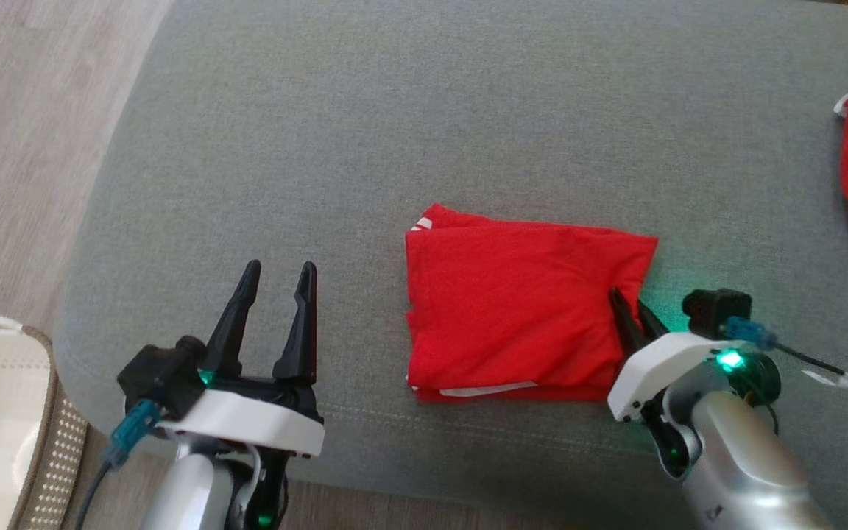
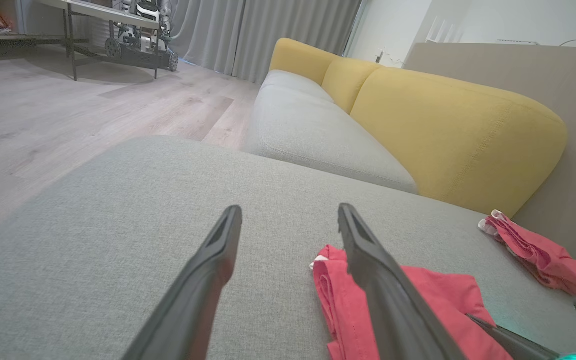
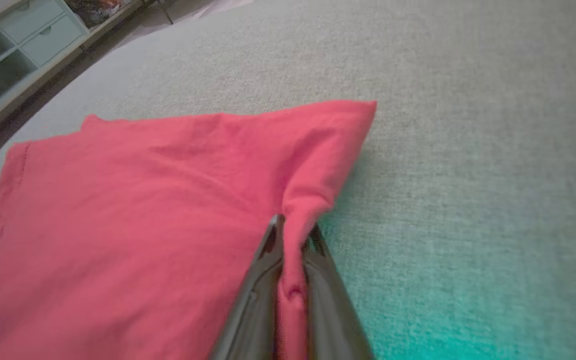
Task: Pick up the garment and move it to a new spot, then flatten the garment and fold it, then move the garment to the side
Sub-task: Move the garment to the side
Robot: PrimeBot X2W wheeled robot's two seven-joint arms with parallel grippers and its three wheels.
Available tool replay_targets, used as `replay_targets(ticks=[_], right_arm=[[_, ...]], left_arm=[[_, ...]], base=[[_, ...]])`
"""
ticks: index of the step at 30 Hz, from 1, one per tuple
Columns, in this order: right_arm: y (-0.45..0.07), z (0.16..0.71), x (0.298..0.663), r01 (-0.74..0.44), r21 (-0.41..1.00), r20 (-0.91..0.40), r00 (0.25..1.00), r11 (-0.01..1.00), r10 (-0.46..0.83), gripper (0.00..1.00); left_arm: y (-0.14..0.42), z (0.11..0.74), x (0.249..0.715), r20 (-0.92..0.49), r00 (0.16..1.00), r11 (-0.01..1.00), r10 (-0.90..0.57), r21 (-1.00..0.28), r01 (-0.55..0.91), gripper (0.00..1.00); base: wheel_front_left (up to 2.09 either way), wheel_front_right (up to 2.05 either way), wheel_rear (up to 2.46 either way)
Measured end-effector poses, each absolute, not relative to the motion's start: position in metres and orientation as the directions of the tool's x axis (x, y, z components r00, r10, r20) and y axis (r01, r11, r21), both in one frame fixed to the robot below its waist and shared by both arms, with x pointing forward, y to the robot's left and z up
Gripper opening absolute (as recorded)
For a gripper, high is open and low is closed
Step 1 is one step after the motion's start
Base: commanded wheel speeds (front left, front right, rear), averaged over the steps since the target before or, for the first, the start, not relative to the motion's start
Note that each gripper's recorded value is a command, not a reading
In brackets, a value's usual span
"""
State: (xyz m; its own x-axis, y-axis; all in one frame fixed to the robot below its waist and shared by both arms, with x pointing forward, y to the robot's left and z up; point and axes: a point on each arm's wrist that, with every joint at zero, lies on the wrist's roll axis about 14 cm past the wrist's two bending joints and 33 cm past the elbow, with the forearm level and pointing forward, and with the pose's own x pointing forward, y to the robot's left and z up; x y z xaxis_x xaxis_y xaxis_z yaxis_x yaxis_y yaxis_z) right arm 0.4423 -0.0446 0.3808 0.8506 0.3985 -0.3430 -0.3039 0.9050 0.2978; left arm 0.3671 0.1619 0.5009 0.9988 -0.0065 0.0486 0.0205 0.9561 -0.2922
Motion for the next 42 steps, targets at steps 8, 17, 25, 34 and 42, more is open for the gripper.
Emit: replay_targets(ticks=[8,17,25,34,42], right_arm=[[-0.053,0.411,0.456,-0.414,0.115,-0.257,0.865,0.903,0.43,0.0],[-0.078,0.494,0.527,-0.447,-0.084,-0.117,0.892,0.891,0.437,0.0],[-0.149,0.54,0.605,-0.277,-0.041,-0.067,0.959,0.96,0.274,0.0],[-0.206,0.49,0.62,-0.173,-0.115,-0.168,0.974,0.978,0.152,0.0],[-0.263,0.49,0.624,-0.068,-0.182,-0.165,0.986,0.981,0.038,0.0]], left_arm=[[0.149,0.504,0.376,0.063,0.997,0.952,-0.047,-0.299,0.063,1.0],[0.122,0.518,0.412,0.123,0.982,0.944,-0.145,-0.28,0.175,1.0],[0.093,0.515,0.459,0.154,0.96,0.921,-0.236,-0.281,0.271,1.0],[0.078,0.499,0.486,0.145,0.947,0.908,-0.288,-0.272,0.318,1.0],[0.073,0.487,0.496,0.14,0.942,0.907,-0.305,-0.259,0.332,1.0]], base=[[0.0,0.0,0.0],[0.0,0.0,0.0],[0.0,0.0,0.0],[0.0,0.0,0.0],[0.0,0.0,0.0]])
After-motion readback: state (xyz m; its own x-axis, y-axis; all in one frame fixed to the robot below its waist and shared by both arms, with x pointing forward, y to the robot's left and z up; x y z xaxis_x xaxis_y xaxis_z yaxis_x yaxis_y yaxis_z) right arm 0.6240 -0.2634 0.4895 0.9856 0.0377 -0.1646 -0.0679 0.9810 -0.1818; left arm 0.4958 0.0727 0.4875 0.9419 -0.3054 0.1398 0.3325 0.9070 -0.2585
